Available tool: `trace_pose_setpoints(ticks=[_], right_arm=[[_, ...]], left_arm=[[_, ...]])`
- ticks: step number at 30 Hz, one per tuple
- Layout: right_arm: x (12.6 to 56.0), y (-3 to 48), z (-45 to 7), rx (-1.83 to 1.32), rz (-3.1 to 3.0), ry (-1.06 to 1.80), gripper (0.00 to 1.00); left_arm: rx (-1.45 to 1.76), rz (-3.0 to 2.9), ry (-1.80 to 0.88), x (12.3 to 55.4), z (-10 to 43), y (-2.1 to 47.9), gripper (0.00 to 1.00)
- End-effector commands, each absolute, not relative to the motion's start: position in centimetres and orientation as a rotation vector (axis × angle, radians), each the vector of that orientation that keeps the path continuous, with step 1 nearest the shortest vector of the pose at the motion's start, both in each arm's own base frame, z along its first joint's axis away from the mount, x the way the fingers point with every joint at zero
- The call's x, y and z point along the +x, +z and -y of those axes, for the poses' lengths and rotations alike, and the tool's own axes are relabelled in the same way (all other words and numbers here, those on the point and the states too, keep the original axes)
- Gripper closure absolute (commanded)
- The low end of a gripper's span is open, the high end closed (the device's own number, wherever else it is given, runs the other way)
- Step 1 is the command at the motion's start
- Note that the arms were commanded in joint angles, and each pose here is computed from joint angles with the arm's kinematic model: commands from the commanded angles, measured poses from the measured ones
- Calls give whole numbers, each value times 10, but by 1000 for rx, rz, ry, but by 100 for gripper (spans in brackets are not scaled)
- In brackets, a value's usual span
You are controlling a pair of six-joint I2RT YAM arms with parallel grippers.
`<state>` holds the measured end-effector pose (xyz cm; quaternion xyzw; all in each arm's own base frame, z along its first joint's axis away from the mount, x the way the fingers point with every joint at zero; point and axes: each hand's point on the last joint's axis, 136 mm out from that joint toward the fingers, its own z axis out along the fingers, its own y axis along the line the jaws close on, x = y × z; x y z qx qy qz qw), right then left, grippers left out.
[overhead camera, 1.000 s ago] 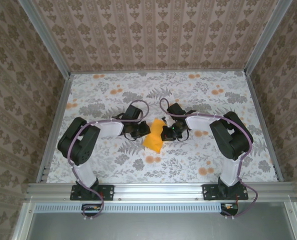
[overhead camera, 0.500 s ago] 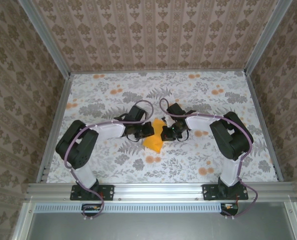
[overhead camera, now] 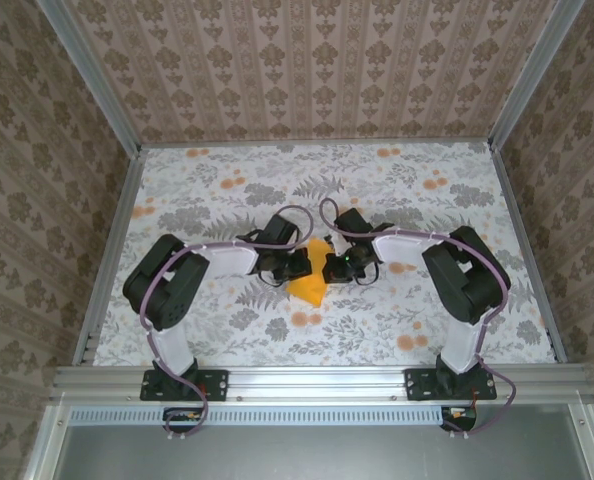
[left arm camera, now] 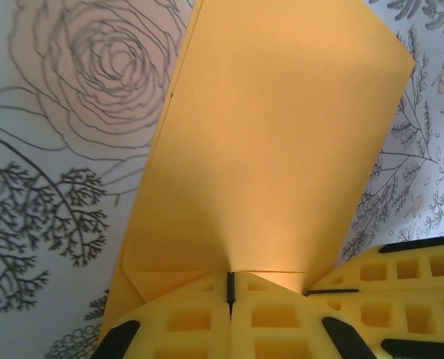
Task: Fold a paper plane with a square sheet of paper (pick it up from the middle)
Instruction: Fold the triangle a second time at the center of the table.
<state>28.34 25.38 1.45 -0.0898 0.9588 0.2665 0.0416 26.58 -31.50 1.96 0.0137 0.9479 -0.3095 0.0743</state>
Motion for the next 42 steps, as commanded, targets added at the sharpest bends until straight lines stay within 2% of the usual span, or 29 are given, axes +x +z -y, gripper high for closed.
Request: trace_pose_setpoints(ticks=[1,8,17,42], right_arm=[[273,31,-255,-249,-2916,862,99],[261,77,-266,-272,-2787,976,97],[236,53,-285,-338,-2869,909,97],[226,0,-277,-298,-3008,813,97]], left_arm=[[-9,-2974,-757,242,293,-17,96],[-29,-2971,-755,233,291,-28,97],[-44,-2968,-749,231,288,-31,97],[-55,-2975,-743,227,285,-34,97]])
